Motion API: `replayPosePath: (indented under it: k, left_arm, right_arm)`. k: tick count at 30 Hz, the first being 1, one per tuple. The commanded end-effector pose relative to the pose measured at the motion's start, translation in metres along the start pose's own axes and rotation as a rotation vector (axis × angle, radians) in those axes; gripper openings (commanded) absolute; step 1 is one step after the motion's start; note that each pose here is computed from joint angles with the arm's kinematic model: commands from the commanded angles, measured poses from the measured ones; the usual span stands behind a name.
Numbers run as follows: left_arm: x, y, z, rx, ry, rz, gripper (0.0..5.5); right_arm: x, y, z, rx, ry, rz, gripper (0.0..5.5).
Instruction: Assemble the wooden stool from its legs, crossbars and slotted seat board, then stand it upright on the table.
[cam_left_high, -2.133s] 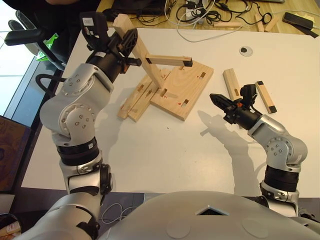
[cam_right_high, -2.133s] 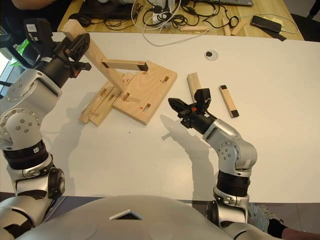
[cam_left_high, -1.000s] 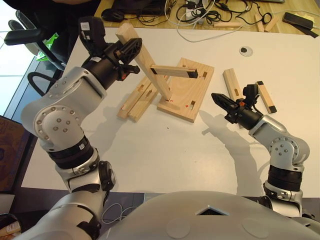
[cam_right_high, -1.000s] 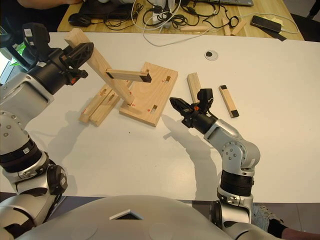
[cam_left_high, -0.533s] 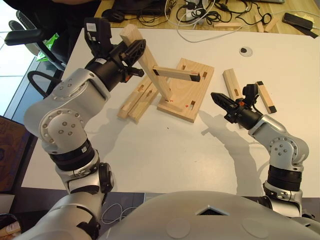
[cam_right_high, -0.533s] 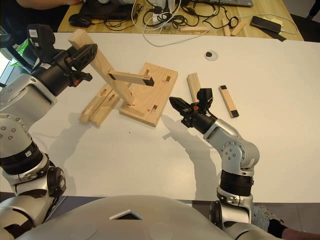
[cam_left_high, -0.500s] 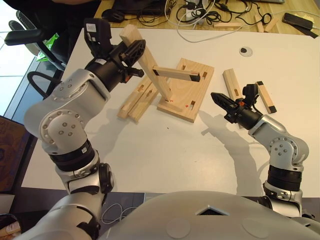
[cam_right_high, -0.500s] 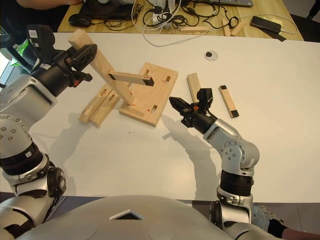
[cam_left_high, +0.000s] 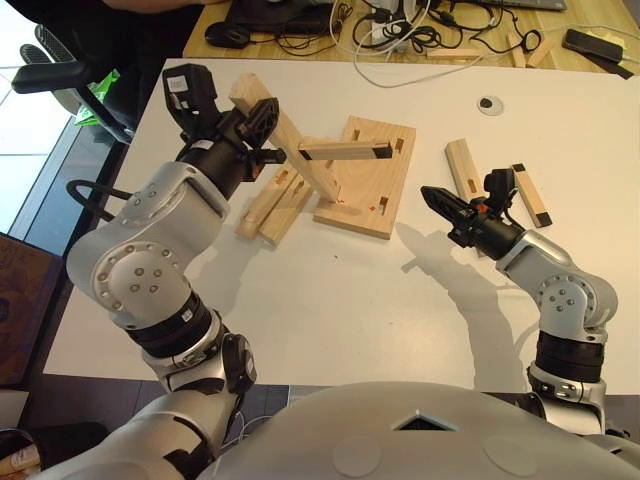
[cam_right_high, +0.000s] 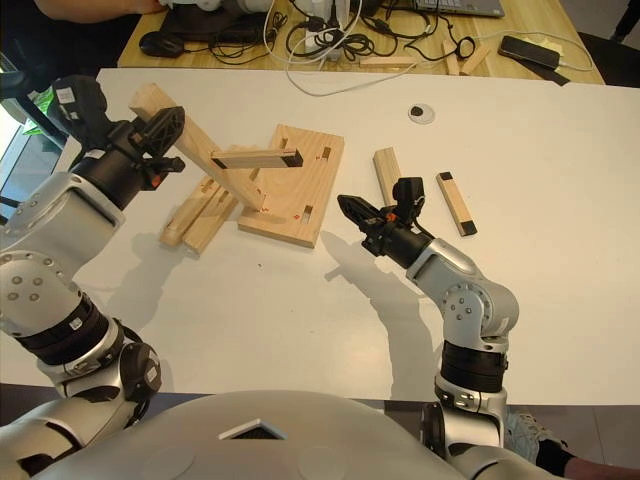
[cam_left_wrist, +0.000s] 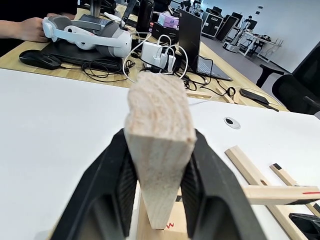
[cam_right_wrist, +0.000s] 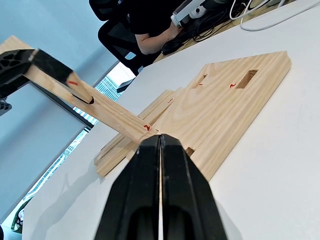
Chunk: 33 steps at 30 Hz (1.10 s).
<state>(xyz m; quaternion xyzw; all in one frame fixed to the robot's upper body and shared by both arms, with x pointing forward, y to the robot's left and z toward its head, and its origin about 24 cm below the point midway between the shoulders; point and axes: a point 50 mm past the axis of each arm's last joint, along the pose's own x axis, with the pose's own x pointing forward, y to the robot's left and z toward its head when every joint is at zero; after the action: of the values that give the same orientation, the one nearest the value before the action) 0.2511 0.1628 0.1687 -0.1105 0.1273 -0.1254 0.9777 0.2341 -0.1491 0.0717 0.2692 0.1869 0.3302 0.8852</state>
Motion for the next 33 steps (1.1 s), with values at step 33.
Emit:
replayPosePath:
  k: [33]
  left_arm:
    - [0.015, -0.035, -0.002, 0.007, -0.046, -0.154, 2.77]
  right_arm:
    - [0.004, 0.003, 0.001, 0.022, 0.009, 0.036, 0.00]
